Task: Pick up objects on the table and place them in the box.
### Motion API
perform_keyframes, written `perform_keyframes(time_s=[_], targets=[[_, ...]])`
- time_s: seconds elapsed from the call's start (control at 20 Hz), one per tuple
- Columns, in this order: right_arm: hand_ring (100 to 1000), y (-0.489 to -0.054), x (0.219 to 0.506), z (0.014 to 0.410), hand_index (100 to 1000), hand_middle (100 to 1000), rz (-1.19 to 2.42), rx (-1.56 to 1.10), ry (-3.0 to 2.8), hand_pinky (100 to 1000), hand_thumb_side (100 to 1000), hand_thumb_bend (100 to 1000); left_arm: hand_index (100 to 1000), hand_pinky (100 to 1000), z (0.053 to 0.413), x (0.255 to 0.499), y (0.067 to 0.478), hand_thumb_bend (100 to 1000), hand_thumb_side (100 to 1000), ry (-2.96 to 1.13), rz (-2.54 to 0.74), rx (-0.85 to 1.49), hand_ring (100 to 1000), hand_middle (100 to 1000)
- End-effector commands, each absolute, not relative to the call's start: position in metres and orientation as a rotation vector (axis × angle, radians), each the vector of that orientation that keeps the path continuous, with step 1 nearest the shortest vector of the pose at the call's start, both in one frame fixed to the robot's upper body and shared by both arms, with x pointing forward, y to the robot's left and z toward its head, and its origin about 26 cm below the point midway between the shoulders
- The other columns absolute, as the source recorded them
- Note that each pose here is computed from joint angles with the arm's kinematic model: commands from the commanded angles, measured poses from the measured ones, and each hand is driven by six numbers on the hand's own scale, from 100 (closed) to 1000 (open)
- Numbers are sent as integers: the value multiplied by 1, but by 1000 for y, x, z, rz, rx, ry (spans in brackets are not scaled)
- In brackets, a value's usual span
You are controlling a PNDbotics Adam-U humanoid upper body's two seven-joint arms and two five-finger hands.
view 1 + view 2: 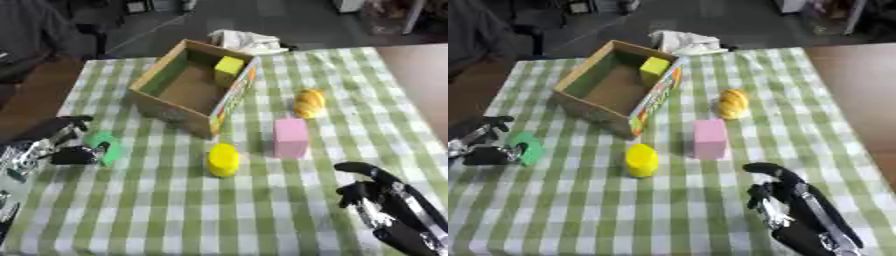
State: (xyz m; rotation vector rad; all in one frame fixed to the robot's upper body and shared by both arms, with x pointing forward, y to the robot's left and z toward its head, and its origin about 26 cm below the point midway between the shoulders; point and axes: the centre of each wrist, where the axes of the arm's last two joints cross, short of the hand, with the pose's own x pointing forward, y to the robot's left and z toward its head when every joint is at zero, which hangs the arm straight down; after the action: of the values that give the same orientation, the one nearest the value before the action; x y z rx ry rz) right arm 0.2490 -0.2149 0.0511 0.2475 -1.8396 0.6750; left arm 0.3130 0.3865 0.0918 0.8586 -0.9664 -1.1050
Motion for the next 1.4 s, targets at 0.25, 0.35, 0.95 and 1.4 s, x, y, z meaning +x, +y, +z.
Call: perform_keyframes(time_s=[0.25,0.35,0.95,1.4], targets=[[485,-215,251,57,813,798,688,244,-1861,709,467,100,992,738,96,321,385,298,582,-974,-1109,892,760,792],[485,-215,251,56,813,798,688,245,-1860,709,467,100,992,738,95,322,384,298,573,-973,-1118,884,758,787],[485,-214,251,56,813,798,688,248,-1859,709,467,100,985,719,80,326,379,253,511,-941,-1119,858,731,732],[486,-214,251,56,813,798,688,246,-1859,710,467,100,918,607,92,325,375,122,242,-1036,-1073,932,583,536]])
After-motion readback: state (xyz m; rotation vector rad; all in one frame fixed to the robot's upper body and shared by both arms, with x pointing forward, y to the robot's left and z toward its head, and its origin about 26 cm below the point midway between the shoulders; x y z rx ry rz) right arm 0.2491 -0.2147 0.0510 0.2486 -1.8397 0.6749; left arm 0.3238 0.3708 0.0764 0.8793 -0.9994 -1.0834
